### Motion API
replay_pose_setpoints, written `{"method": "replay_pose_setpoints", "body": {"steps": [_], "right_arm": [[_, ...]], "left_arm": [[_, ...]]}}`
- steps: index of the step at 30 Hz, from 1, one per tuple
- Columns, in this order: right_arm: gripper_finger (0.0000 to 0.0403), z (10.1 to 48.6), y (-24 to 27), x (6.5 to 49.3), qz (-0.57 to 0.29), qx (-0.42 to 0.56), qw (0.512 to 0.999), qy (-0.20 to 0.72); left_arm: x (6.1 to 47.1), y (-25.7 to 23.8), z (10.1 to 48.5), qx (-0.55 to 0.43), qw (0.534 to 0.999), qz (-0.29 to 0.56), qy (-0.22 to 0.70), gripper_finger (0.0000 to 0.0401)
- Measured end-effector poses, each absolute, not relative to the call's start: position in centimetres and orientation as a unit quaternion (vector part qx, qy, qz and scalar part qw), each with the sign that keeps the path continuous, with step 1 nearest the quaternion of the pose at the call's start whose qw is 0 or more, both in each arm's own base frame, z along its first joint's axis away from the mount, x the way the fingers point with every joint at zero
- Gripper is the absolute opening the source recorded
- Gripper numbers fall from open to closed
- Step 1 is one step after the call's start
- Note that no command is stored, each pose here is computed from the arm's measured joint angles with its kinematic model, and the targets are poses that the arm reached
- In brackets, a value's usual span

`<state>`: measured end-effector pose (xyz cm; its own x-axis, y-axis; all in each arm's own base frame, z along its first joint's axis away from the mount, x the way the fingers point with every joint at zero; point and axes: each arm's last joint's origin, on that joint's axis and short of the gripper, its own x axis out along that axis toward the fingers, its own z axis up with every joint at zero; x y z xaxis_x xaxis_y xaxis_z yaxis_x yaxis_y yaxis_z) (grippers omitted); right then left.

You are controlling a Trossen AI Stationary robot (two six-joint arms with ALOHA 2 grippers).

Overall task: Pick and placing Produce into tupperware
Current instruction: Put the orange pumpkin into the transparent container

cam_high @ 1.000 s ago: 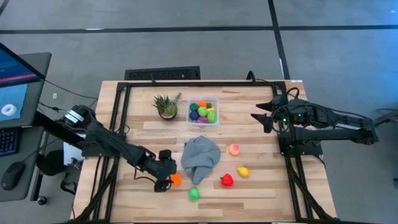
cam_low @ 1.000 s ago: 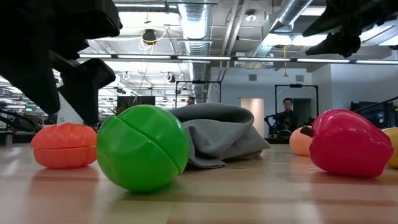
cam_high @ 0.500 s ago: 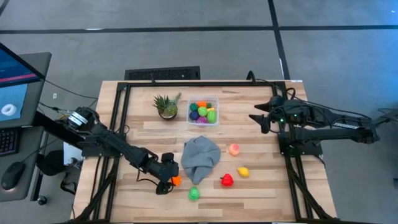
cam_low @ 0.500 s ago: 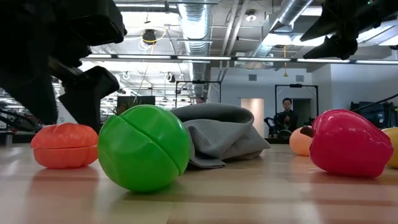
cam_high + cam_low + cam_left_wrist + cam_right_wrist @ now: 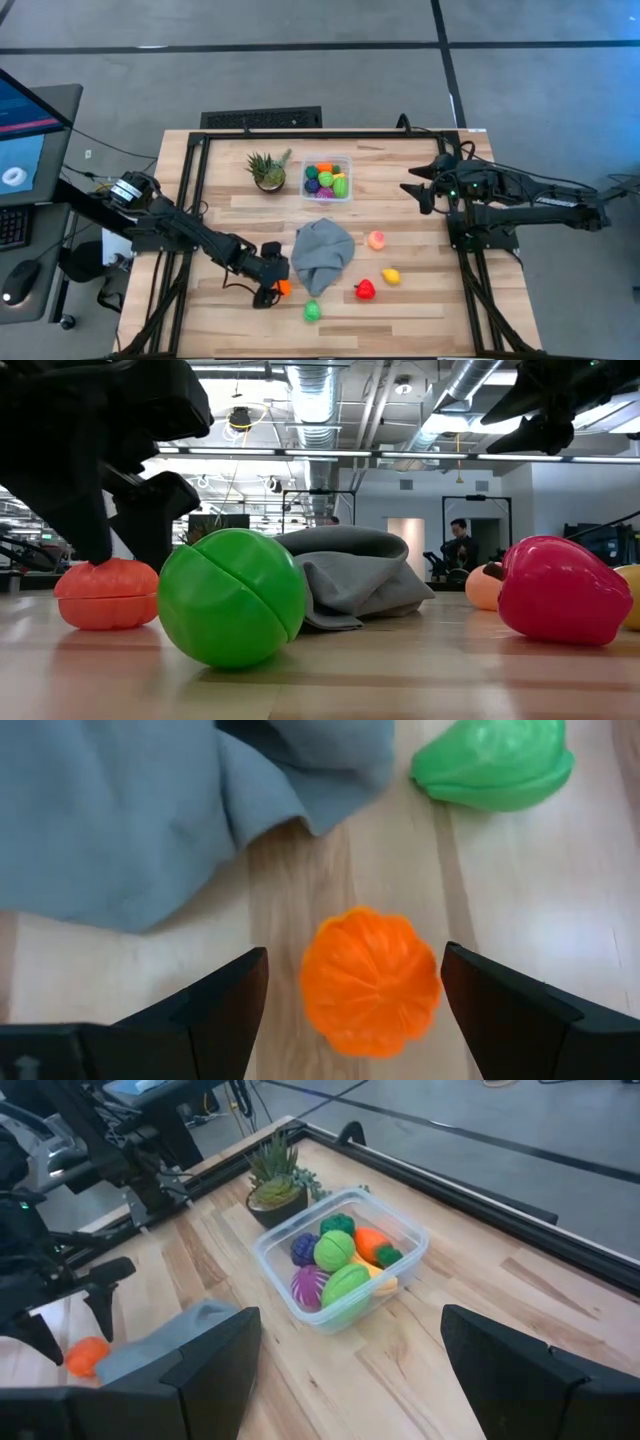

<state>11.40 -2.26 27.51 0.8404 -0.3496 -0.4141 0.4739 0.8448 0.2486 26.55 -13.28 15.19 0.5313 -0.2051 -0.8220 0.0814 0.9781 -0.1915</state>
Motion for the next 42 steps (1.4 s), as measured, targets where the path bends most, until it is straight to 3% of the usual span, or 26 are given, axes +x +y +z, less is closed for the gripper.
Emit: {"method": "replay_pose_setpoints", "body": {"steps": [42], "right_arm": [[0.0333, 27.64, -2.26, 11.46, -0.217, 0.174, 0.945, 0.173]], "left_arm": [[26.62, -13.12, 15.21, -0.068, 0.866, -0.105, 0.484, 0.0287]]}}
